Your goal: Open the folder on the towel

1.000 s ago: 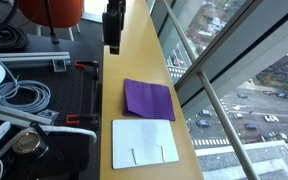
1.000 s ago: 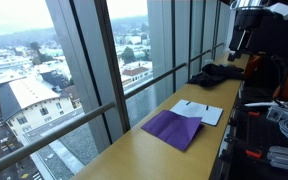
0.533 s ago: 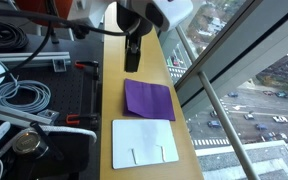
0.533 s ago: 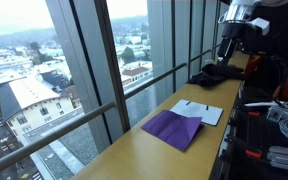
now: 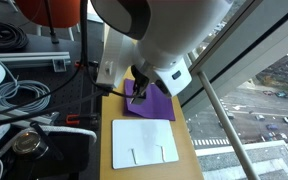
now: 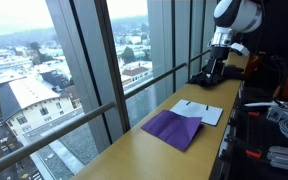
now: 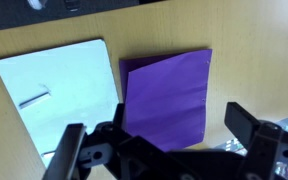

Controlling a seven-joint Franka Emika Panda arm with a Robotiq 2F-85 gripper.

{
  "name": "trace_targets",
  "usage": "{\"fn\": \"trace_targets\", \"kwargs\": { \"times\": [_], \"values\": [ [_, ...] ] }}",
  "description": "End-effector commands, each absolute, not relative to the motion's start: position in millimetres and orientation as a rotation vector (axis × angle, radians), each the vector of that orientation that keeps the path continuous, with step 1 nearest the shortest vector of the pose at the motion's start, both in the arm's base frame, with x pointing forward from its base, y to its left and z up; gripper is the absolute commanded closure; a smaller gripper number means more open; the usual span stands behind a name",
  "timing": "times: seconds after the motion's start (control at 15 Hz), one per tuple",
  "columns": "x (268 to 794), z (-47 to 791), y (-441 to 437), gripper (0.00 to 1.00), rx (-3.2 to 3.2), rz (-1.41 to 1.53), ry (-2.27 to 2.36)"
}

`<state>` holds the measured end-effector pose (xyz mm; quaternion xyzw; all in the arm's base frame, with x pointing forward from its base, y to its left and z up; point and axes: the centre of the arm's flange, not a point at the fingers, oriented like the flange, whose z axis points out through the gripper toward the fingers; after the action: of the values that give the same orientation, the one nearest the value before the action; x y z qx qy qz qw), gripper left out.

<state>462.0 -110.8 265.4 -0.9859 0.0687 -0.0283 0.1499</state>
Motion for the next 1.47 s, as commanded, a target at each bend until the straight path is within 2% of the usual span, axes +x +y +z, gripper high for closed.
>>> {"fn": "trace_targets", "kwargs": {
  "times": [0.0, 0.8, 1.4],
  "values": [
    [489.5, 217.9, -131.5, 0.00, -2.826, -0.025, 0.230],
    [537.5, 124.5, -132.2, 0.00, -2.762, 0.083, 0.257],
    [547.2, 65.3, -104.7, 0.00, -2.735, 0.149, 0.257]
  ]
}}
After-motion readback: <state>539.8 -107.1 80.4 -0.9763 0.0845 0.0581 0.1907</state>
